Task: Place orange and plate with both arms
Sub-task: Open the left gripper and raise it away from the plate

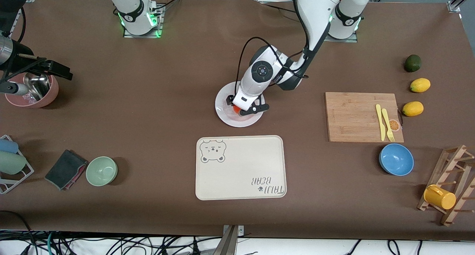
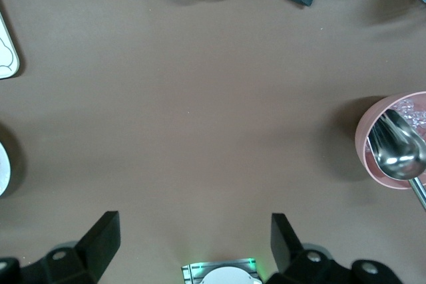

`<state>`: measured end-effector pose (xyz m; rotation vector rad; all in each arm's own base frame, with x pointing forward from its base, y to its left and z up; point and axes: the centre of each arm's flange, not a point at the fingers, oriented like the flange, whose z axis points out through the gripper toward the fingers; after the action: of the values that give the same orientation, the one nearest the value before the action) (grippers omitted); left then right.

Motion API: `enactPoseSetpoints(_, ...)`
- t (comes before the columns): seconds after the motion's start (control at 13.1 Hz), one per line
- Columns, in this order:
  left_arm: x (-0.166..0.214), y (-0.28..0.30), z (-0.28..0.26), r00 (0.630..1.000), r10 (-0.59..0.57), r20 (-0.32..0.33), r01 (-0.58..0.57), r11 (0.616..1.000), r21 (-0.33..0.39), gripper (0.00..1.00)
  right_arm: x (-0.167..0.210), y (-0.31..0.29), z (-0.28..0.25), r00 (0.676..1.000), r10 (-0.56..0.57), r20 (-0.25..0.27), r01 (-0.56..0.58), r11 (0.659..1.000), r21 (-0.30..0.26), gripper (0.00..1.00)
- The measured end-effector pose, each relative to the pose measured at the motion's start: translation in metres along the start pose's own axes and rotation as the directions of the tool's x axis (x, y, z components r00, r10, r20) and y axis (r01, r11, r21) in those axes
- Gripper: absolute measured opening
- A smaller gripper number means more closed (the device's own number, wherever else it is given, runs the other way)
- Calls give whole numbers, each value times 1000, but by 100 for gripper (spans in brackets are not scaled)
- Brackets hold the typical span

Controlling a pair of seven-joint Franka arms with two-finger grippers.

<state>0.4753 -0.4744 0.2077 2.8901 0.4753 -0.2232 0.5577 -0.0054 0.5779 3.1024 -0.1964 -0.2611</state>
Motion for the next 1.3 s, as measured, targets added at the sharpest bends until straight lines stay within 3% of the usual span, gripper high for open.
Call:
enactPoseSetpoints(0.31, 33, -6, -72, 998, -46, -31, 45, 998, -48, 100, 0, 0, 0, 1000, 0, 0, 0, 1000, 0, 100)
enactPoseSetpoints(0.61, 99, -89, -220, 990, -115, -80, 108, 990, -86, 100, 0, 0, 0, 1000, 0, 0, 0, 1000, 0, 100)
enactPoseSetpoints(0.84, 111, -190, -311, 997, 45, -59, -46, 999, -29, 100, 1, -5, 2, 1000, -8, 3, 8, 1000, -2, 100)
enactPoseSetpoints(0.99, 119, -259, -365, 979, 194, -64, -195, 981, -10, 100, 2, -20, 8, 999, -34, 13, 34, 999, -8, 100)
enactPoseSetpoints(1.15, 131, -324, -405, 952, 295, -87, -288, 954, 79, 100, 6, -41, 20, 997, -67, 36, 68, 998, -17, 100)
enactPoseSetpoints(1.3, 130, -353, -429, 935, 342, -94, -323, 931, 173, 100, 12, -67, 40, 991, -107, 75, 110, 994, -29, 100)
